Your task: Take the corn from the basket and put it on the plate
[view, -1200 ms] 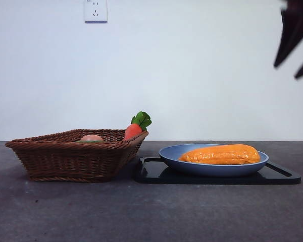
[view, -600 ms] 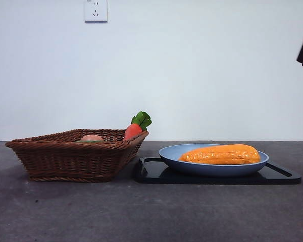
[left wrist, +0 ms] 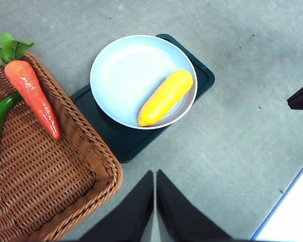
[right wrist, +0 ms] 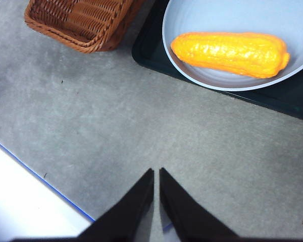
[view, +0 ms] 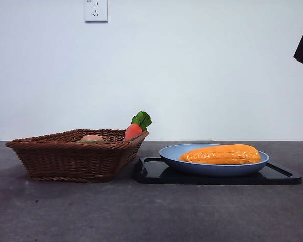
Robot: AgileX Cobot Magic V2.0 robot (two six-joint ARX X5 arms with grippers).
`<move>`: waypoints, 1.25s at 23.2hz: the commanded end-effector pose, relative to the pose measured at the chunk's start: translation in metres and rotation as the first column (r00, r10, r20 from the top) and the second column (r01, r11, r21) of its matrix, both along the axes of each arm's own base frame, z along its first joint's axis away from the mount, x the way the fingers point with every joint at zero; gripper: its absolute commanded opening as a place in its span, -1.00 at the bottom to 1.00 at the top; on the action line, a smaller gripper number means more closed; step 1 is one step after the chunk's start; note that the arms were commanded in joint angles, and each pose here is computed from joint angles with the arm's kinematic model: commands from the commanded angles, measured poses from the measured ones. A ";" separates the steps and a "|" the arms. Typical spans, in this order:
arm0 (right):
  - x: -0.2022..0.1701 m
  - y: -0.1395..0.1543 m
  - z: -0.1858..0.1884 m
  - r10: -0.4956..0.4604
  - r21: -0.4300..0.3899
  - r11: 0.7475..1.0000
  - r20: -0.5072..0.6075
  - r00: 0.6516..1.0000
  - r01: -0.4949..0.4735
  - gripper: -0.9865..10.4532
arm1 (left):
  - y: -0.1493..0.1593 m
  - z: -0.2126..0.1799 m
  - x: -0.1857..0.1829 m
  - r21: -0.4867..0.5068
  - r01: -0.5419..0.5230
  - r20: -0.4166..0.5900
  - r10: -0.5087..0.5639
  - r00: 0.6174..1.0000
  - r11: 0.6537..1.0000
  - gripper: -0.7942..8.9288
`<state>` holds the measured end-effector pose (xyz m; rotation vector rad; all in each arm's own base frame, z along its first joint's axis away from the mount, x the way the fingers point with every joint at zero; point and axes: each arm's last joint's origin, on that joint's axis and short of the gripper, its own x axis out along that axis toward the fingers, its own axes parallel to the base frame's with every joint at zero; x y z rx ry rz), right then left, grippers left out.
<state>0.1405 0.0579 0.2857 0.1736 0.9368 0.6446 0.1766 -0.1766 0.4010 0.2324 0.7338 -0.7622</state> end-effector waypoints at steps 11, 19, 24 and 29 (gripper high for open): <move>0.002 0.001 0.002 0.006 0.006 1.000 0.021 1.000 -0.007 -0.82 | 0.045 0.035 0.002 -0.113 -0.056 0.324 0.090 0.942 0.992 -0.82; 0.002 0.001 0.002 0.006 0.006 1.000 0.021 1.000 -0.007 -0.82 | 0.153 -0.012 -0.051 -0.376 -0.373 0.595 0.529 0.604 0.848 -0.82; 0.002 0.001 0.002 0.006 0.006 1.000 0.021 1.000 -0.007 -0.82 | 0.170 -0.062 -0.071 -0.396 -0.462 0.609 0.604 0.514 0.793 -0.82; 0.002 0.001 0.002 0.006 0.006 1.000 0.021 1.000 -0.007 -0.82 | 0.176 -0.117 -0.078 -0.401 -0.511 0.594 0.641 0.486 0.760 -0.82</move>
